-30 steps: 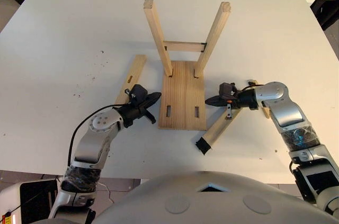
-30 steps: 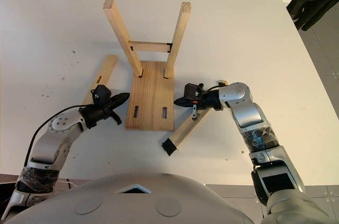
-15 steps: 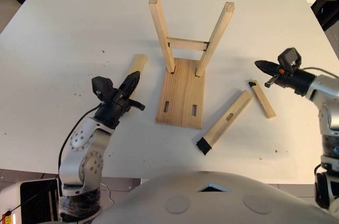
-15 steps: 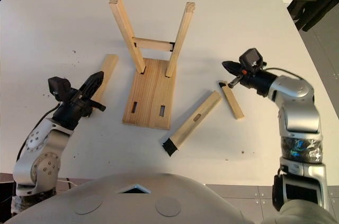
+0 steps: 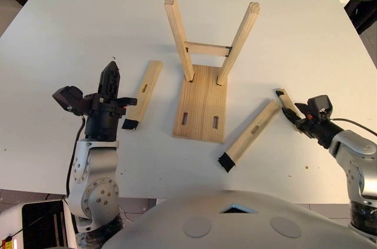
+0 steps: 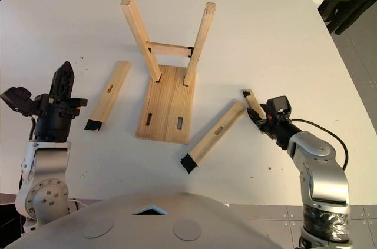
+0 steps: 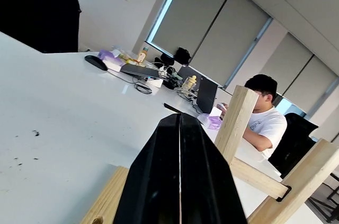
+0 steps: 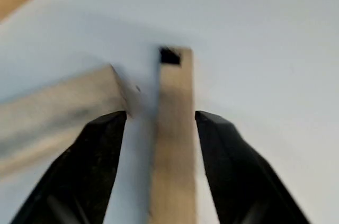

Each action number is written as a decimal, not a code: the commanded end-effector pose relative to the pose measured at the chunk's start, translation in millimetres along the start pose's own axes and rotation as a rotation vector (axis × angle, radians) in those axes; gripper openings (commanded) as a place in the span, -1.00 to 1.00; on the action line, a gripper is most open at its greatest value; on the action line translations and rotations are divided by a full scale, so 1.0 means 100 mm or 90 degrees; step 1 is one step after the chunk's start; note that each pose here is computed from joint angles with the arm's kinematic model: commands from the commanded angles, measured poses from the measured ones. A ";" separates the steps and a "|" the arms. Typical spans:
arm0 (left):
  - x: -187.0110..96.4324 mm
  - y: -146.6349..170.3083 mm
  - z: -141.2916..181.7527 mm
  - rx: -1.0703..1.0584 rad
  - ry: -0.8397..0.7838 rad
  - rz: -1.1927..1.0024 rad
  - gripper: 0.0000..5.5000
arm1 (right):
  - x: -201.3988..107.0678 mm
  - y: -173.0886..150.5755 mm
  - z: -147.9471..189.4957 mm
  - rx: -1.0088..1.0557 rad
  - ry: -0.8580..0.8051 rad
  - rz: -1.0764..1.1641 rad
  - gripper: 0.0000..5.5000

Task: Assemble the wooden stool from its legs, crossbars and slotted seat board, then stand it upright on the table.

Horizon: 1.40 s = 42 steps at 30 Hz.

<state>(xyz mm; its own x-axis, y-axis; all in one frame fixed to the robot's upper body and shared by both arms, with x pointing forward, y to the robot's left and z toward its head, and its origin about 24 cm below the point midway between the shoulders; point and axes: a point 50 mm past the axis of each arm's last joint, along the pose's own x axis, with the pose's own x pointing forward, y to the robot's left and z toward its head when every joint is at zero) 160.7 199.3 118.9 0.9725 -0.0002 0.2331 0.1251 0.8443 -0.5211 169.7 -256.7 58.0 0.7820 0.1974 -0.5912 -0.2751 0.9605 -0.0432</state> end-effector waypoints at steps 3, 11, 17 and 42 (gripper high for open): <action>-0.07 -0.02 -0.04 0.005 -0.003 0.023 -1.00 | -0.05 -0.11 -0.05 -0.014 0.042 -0.008 0.04; -0.04 -0.03 -0.06 0.017 0.003 0.017 -1.00 | -0.13 -0.03 -0.32 -0.005 0.109 0.035 0.04; -0.02 -0.02 -0.06 0.025 0.014 0.006 -1.00 | -0.21 -0.02 -0.54 -0.012 0.131 0.032 -0.12; 1.14 -0.83 0.92 -0.097 -0.143 -0.528 -0.83 | -0.45 0.29 3.55 0.209 -0.886 0.497 -0.52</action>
<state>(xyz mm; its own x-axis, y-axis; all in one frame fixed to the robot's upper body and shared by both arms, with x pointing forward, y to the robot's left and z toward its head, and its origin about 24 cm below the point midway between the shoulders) 223.4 207.2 189.0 0.8288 -0.1742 0.5317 0.4331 0.8015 -0.4124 346.2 -220.9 208.1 0.9313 0.2137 0.2949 -0.3084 0.8936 0.3262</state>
